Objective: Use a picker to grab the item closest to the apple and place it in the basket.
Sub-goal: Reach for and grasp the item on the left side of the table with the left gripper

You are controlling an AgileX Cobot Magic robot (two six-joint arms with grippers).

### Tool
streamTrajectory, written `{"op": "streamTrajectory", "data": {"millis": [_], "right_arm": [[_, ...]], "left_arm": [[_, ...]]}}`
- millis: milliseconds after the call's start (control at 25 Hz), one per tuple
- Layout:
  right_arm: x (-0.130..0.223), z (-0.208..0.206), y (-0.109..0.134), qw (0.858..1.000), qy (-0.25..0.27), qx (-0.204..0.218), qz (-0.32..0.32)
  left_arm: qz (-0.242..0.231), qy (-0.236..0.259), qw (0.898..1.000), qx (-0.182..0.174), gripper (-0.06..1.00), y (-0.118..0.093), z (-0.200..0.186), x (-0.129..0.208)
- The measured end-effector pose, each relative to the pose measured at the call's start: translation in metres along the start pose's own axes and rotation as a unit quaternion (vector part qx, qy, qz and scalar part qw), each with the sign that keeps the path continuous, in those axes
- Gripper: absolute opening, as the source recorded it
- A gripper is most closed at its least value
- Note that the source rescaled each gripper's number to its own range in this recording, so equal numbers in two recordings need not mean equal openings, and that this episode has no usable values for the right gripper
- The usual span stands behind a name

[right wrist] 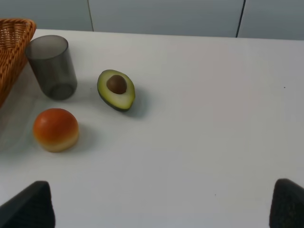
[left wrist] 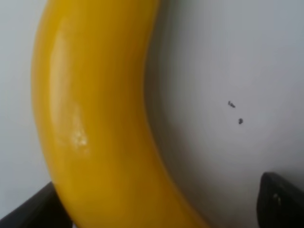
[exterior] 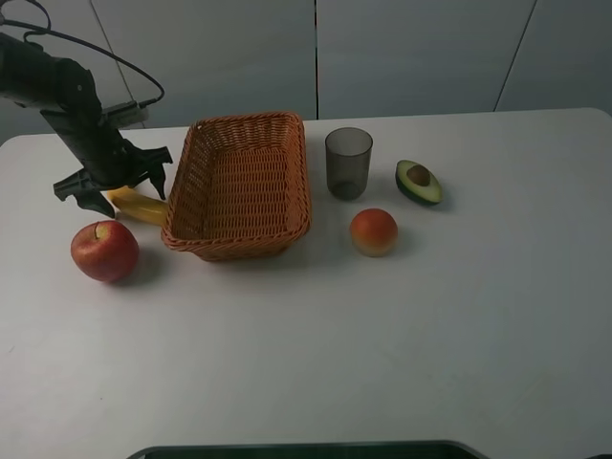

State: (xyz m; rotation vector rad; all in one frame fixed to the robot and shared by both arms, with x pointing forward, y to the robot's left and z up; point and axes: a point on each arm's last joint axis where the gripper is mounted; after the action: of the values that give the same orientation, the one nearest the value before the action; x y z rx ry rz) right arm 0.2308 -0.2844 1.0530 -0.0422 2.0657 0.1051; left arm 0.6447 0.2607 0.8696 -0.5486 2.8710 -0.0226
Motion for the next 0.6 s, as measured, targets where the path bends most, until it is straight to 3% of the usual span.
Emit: {"op": "streamTrajectory", "data": {"millis": [160, 240, 320, 400, 440, 480, 600], "right_arm": [[0.0000, 0.0000, 0.0000, 1.000, 0.000, 0.001, 0.001], [0.0000, 0.0001, 0.0000, 1.000, 0.000, 0.002, 0.001], [0.0000, 0.0001, 0.0000, 1.000, 0.000, 0.002, 0.001], [0.0000, 0.0001, 0.0000, 1.000, 0.000, 0.002, 0.001], [0.0000, 0.0001, 0.0000, 1.000, 0.000, 0.002, 0.001], [0.0000, 0.0001, 0.0000, 1.000, 0.000, 0.002, 0.001], [0.0000, 0.0001, 0.0000, 1.000, 0.000, 0.002, 0.001]], "left_arm": [[-0.003, 0.000, 1.000, 0.002, 1.00, -0.0006, 0.0027, -0.0002], [-0.003, 0.000, 1.000, 0.002, 0.92, -0.0006, 0.0027, -0.0002], [-0.003, -0.002, 1.000, 0.003, 0.67, -0.0007, 0.0027, -0.0005], [-0.003, -0.003, 1.000, 0.004, 0.18, -0.0009, 0.0029, -0.0007], [-0.002, -0.004, 1.000, 0.004, 0.00, -0.0010, 0.0029, -0.0008], [-0.002, -0.005, 1.000, 0.005, 0.04, -0.0011, 0.0029, -0.0010], [-0.002, -0.007, 1.000, 0.006, 0.03, -0.0014, 0.0029, -0.0015]]}}
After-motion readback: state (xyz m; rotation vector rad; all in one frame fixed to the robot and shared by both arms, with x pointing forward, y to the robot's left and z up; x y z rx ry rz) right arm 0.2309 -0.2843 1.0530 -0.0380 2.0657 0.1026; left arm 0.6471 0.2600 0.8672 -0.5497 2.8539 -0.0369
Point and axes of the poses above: a point on each arm's last joint axis where the gripper is mounted, z pointing out along that axis toward the gripper, y along the wrist's bending axis when the last joint is at zero, x = y × z, and after that the axes turned 4 degrees about z, right-handed
